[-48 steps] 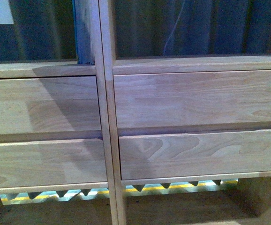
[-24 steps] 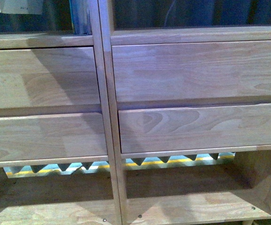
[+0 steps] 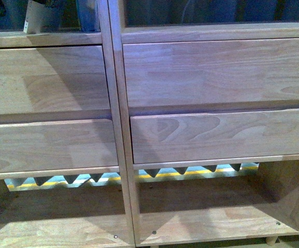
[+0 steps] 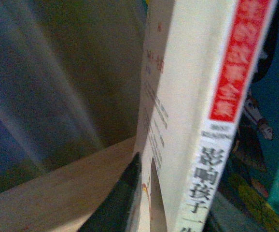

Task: Organize books on shelf

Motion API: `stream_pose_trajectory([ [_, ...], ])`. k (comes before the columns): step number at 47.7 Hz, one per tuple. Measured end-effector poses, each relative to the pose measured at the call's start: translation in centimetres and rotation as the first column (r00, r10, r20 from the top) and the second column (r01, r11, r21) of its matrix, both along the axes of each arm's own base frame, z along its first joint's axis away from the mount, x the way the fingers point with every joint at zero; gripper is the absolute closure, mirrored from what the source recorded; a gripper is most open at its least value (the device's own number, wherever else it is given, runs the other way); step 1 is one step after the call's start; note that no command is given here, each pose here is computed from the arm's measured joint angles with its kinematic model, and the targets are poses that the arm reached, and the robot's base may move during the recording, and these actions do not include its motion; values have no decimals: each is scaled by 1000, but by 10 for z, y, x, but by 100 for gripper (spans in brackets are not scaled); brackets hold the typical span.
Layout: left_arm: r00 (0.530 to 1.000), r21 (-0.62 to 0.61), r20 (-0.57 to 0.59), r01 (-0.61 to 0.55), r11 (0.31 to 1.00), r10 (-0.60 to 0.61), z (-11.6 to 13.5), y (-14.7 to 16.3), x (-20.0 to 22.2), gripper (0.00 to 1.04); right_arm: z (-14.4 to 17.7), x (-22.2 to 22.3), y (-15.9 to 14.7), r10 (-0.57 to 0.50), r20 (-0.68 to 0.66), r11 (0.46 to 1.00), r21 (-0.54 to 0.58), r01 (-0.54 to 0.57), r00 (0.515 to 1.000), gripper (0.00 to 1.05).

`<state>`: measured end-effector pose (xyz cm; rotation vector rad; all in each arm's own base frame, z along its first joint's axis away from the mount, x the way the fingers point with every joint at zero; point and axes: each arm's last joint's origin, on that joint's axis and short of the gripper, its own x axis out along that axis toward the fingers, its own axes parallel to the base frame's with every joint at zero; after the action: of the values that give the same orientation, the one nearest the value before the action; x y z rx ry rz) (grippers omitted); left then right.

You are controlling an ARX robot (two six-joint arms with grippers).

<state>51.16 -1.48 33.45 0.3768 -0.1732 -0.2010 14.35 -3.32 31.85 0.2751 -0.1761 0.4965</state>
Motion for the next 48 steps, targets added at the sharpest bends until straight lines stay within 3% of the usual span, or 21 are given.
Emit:
stream_pose_trajectory([
  [13, 999, -49, -15, 30, 998, -31, 1, 3, -23, 10, 0, 0, 4, 17, 0, 1000, 4, -17, 1000, 7],
  [15, 999, -62, -20, 37, 997, -38, 3, 3, -34, 5, 0, -1, 5, 19, 5, 1000, 3, -19, 1000, 7],
  [24, 995, -180, -54, 69, 981, -80, 12, 10, -91, 7, 3, -4, 5, -10, 22, 1000, 5, 10, 1000, 7],
  [38, 992, -396, -79, 57, 916, -96, 15, 47, -188, 7, 0, 1, 3, -172, 17, 984, -42, 173, 985, 7],
  [48, 978, -514, -62, 139, 846, -198, 14, 60, -266, 7, -7, 1, 15, -226, 15, 968, -105, 226, 974, 7],
])
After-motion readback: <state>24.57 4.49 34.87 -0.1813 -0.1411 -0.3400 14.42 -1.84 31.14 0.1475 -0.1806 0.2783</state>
